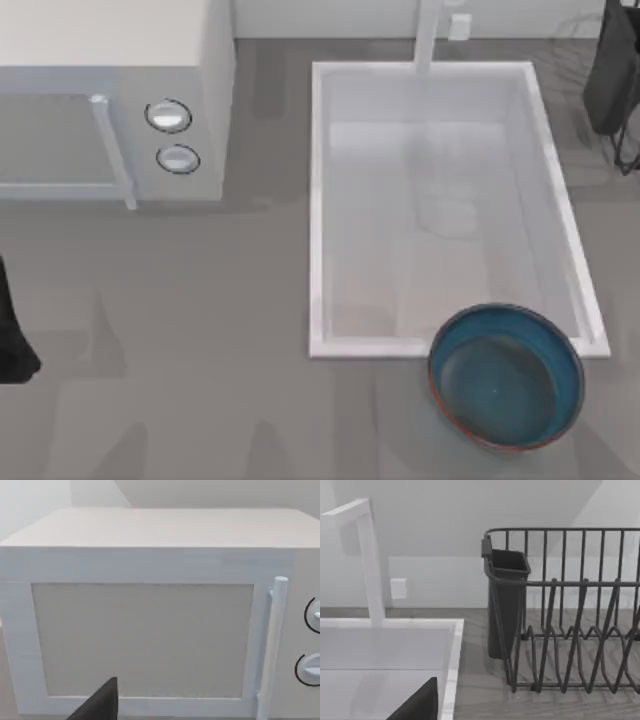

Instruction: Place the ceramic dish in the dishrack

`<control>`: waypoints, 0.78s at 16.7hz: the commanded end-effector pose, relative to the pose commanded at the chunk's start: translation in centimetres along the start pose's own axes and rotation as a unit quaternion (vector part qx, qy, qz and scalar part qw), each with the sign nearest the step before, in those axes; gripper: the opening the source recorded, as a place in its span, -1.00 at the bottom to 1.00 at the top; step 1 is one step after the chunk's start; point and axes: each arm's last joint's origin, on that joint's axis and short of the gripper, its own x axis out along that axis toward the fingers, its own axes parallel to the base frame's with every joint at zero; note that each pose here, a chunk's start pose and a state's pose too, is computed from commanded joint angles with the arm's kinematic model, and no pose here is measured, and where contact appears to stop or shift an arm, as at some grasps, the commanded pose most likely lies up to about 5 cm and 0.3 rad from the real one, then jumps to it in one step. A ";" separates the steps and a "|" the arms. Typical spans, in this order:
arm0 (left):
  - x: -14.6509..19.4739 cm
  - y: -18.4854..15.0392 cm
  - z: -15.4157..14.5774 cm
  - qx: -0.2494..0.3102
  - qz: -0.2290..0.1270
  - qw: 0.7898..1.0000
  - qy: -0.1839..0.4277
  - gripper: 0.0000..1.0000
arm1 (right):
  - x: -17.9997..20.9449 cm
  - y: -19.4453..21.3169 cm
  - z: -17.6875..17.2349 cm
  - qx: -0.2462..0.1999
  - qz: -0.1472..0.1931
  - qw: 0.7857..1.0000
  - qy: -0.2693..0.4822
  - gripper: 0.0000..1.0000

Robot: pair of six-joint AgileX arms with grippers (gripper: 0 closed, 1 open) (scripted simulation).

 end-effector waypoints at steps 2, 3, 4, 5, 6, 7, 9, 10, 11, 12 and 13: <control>0.0 0.0 0.0 0.000 0.000 1.000 0.000 1.00 | 0.0 0.0 0.0 0.000 0.000 1.000 0.000 1.00; 0.0 0.0 0.0 0.000 0.000 1.000 0.000 1.00 | 0.0 0.1 0.2 0.002 0.003 1.000 0.006 1.00; 0.0 0.0 0.0 0.000 0.000 1.000 0.000 1.00 | 0.0 0.2 0.5 0.007 0.007 1.000 0.016 1.00; 0.0 0.0 0.0 0.000 0.000 1.000 0.000 1.00 | 0.0 0.3 1.0 0.013 0.013 0.999 0.032 1.00; 0.0 0.0 0.0 0.000 0.000 1.000 0.000 1.00 | 0.1 0.5 1.7 0.020 0.020 0.998 0.053 1.00; 0.0 0.0 0.0 0.000 0.000 1.000 0.000 1.00 | 0.3 0.7 2.3 0.028 0.027 0.996 0.080 1.00; 0.0 0.0 0.0 0.000 0.000 1.000 0.000 1.00 | 0.9 1.2 3.8 0.044 0.041 0.987 0.151 1.00; 0.0 0.0 0.0 0.000 0.000 1.000 0.000 1.00 | 1.4 1.6 4.4 0.051 0.046 0.978 0.195 1.00; 0.0 0.0 0.0 0.000 0.000 1.000 0.000 1.00 | 2.1 2.0 5.0 0.056 0.050 0.967 0.242 1.00; 0.0 0.0 0.0 0.000 0.000 1.000 0.000 1.00 | 2.9 2.5 5.5 0.060 0.053 0.953 0.291 1.00; 0.0 0.0 0.0 0.000 0.000 1.000 0.000 1.00 | 3.7 3.0 5.9 0.062 0.054 0.937 0.339 1.00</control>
